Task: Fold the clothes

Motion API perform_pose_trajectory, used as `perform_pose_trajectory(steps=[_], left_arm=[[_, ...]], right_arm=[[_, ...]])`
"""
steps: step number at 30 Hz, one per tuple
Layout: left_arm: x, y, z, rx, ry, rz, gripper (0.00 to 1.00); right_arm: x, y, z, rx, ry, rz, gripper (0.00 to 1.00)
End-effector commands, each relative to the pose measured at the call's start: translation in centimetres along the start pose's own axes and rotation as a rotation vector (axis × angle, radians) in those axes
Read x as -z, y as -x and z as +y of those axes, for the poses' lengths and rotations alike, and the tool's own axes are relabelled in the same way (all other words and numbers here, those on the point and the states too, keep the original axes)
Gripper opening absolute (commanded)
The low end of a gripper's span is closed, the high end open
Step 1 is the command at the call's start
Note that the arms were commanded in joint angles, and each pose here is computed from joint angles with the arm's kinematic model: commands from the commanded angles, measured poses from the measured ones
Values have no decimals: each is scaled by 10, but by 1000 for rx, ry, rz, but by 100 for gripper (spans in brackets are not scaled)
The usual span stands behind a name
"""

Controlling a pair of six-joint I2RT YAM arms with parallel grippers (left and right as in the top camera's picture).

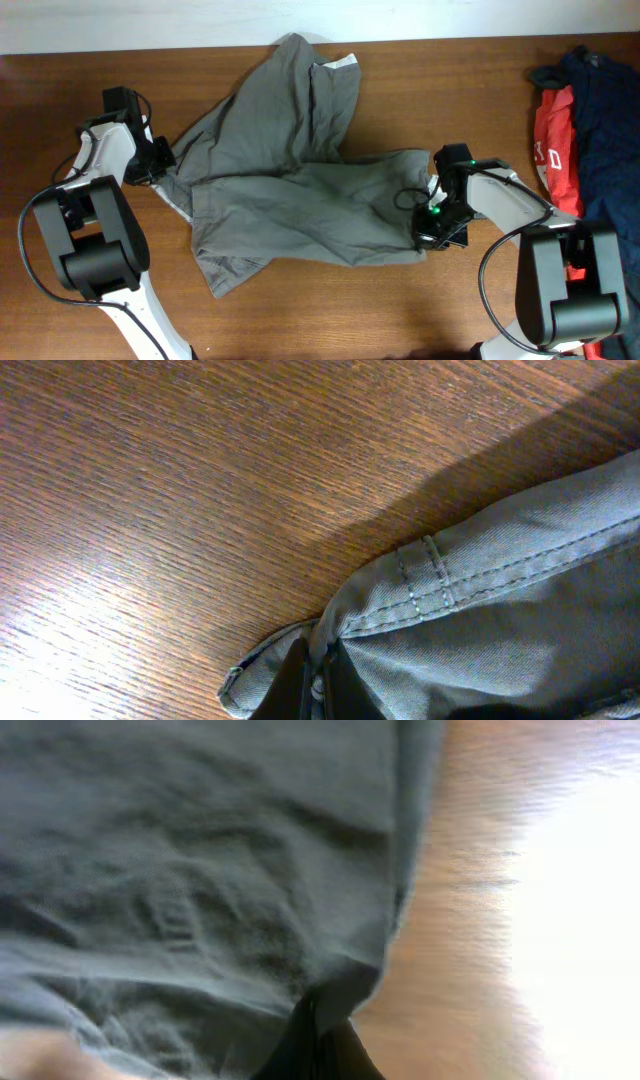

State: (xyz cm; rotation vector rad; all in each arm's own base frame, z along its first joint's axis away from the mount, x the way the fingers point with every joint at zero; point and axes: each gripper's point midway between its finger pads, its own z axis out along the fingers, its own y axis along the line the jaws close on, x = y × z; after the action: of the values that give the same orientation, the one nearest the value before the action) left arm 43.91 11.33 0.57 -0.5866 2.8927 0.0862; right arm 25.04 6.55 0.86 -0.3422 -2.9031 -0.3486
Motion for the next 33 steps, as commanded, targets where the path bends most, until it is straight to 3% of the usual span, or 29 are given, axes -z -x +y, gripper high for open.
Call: perform_pose_trajectory(steps=[1, 8, 12, 13, 14, 15, 16, 18, 21, 24, 33], left_arm=[[-11, -1, 12, 43, 8, 21, 0], [-8, 7, 26, 111, -30, 12, 0], [-7, 10, 32, 129, -38, 6, 0], [-7, 11, 34, 132, -38, 2, 0], [-6, 13, 34, 132, -40, -2, 0], [-4, 15, 32, 131, -49, -9, 0], [-3, 18, 30, 121, -65, -14, 0], [3, 25, 22, 90, -108, -30, 3], [13, 33, 18, 89, -134, -44, 15], [24, 37, 17, 89, -140, -37, 26], [61, 26, -16, 31, -298, 47, 30]], right_arm=[[47, 39, -33, -96, -140, -178, 4], [171, 109, -67, -251, -56, -521, 4], [208, 123, -84, -264, -60, -619, 5], [214, 125, -87, -271, -57, -637, 15], [217, 126, -88, -275, -54, -644, 37], [217, 126, -89, -277, -51, -644, 49], [216, 125, -89, -269, -53, -637, 58], [212, 119, -87, -261, -56, -610, 65], [204, 109, -81, -251, -52, -556, 67], [195, 99, -52, -126, 24, -491, 67], [171, 88, 0, 49, 43, -411, 72]])
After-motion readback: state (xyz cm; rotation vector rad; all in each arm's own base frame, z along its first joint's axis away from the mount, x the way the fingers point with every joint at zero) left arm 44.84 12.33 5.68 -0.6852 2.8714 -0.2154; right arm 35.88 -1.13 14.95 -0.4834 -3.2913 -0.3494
